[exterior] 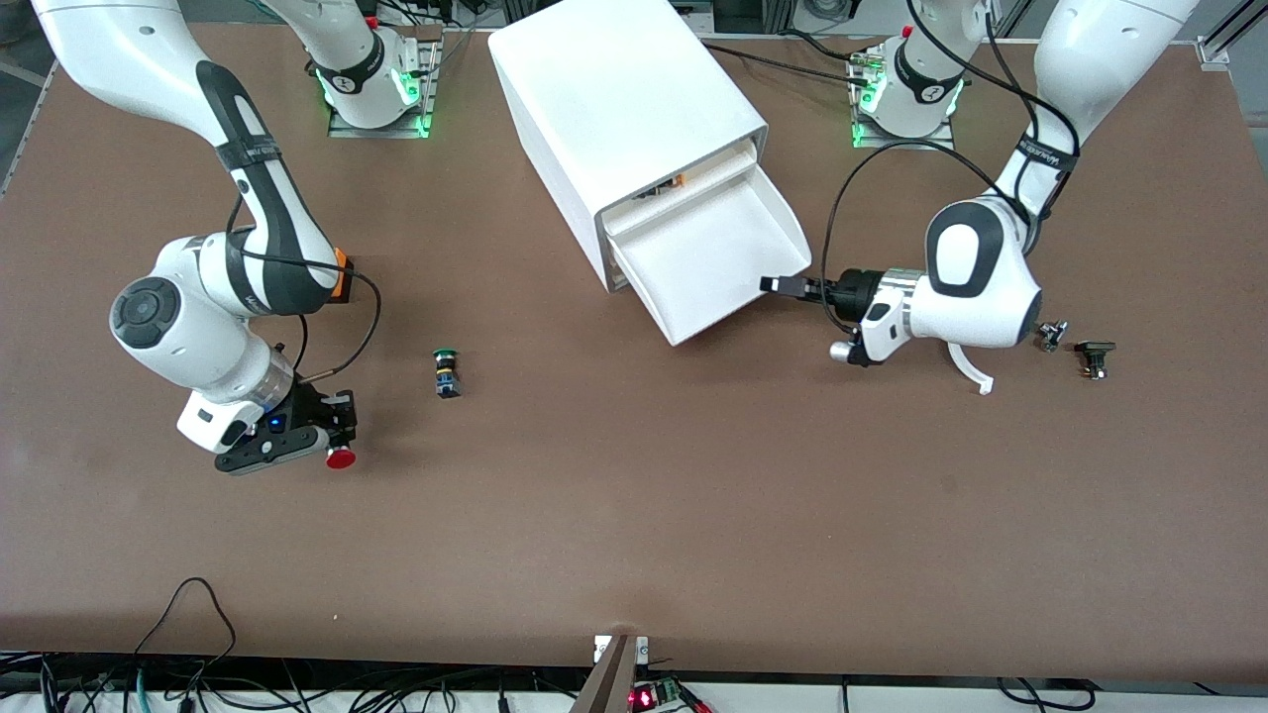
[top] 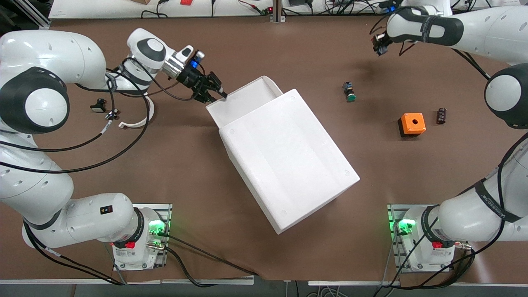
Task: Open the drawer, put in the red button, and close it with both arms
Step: 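Pull the drawer open with the left gripper while the right gripper grasps the red button, then lift the red button with the right gripper while the left gripper withdraws, then lower the red button into the open drawer with the right gripper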
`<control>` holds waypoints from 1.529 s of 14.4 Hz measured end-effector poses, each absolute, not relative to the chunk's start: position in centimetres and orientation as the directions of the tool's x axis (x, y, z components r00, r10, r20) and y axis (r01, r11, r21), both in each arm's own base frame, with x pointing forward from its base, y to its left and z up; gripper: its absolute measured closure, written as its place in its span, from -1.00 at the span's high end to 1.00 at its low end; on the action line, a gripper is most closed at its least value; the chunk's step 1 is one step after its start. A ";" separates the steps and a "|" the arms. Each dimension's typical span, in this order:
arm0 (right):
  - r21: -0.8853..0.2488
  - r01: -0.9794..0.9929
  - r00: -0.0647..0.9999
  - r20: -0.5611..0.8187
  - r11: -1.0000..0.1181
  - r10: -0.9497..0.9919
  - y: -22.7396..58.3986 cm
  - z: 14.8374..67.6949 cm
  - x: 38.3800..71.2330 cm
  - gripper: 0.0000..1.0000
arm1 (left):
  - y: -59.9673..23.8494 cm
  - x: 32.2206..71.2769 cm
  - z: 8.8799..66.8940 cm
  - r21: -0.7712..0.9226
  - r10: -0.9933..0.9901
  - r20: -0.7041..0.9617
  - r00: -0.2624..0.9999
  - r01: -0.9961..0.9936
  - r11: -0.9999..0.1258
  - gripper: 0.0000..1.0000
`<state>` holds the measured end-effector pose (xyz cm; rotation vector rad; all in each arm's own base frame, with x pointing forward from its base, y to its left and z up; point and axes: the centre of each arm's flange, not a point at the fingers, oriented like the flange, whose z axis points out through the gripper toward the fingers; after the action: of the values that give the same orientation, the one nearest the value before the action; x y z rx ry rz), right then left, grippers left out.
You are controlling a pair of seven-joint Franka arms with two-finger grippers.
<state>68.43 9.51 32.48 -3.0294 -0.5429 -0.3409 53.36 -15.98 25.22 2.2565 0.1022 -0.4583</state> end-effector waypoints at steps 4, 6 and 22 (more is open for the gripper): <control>0.033 0.518 0.821 0.263 -0.855 0.507 16.0 39.0 69.7 -0.19 | -10.2 55.9 32.2 0.673 0.020 -0.184 0.983 0.140 -0.727 0.99; 0.042 0.588 0.774 0.259 -0.808 0.577 21.0 41.6 68.9 -0.19 | -9.0 56.0 36.9 0.619 0.016 -0.080 0.997 0.062 -0.783 1.00; 0.172 0.982 0.057 0.115 -0.076 0.992 49.2 48.2 52.9 -0.19 | -1.5 53.5 57.9 -0.049 -0.244 -0.042 0.969 -0.246 -0.968 1.00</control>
<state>52.87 49.20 48.23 -2.3177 -2.1668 -0.3235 53.45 -1.48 57.91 3.1703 -0.3952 -0.0565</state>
